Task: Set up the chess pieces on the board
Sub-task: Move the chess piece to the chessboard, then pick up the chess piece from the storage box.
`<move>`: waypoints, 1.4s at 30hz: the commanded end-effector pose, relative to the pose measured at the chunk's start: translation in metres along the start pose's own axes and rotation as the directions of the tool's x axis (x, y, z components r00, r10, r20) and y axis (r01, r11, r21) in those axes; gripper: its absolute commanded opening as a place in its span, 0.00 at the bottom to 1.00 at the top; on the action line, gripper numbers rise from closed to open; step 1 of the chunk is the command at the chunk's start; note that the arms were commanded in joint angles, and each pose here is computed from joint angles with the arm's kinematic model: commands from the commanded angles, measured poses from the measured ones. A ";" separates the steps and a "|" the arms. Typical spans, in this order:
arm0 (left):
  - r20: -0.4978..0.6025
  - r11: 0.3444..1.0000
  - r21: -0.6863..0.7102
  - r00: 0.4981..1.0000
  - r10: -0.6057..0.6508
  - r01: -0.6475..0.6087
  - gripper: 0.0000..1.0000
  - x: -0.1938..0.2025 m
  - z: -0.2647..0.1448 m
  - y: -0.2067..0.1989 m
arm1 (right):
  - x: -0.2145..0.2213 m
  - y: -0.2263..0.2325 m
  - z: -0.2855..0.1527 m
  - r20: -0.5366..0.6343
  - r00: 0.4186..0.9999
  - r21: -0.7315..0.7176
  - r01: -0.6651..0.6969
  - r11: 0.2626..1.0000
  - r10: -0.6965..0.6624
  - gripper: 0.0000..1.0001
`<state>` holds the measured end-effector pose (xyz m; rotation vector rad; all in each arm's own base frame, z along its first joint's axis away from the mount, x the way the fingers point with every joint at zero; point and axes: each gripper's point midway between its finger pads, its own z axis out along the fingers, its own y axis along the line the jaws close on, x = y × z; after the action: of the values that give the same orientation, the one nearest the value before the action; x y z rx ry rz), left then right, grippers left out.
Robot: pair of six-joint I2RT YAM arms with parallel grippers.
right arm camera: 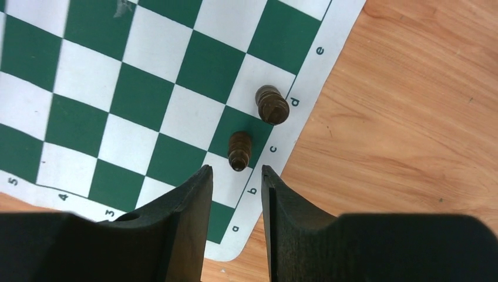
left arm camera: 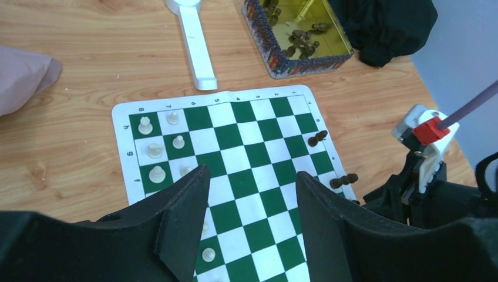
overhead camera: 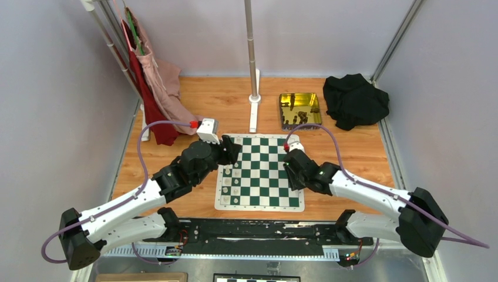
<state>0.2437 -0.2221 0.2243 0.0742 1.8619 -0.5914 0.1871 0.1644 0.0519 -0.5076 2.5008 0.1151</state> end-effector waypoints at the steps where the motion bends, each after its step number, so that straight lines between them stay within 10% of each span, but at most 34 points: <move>1: 0.045 1.000 0.021 0.999 -0.022 0.021 0.61 -0.013 -0.006 -0.006 | -0.015 -0.001 -0.024 0.053 0.998 -0.017 -0.019 1.000 0.020 0.40; 15: 0.057 1.000 0.000 0.998 0.006 -0.006 0.67 -0.023 0.005 -0.012 | -0.143 -0.045 -0.080 0.339 0.940 0.118 -0.091 0.989 0.046 0.45; 31: 0.045 0.995 -0.077 0.997 0.067 -0.063 0.79 -0.045 0.066 -0.019 | -0.276 -0.144 0.031 0.290 0.948 0.153 -0.182 0.971 0.132 0.43; 42: -0.009 0.997 -0.073 1.000 0.014 -0.015 0.78 -0.040 0.120 -0.015 | -0.275 -0.171 0.116 0.131 0.981 0.106 -0.154 0.982 0.140 0.41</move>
<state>0.3461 -0.2639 0.2168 0.0524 1.9303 -0.4442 0.5231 0.1214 0.1254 -0.2060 2.3515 0.0189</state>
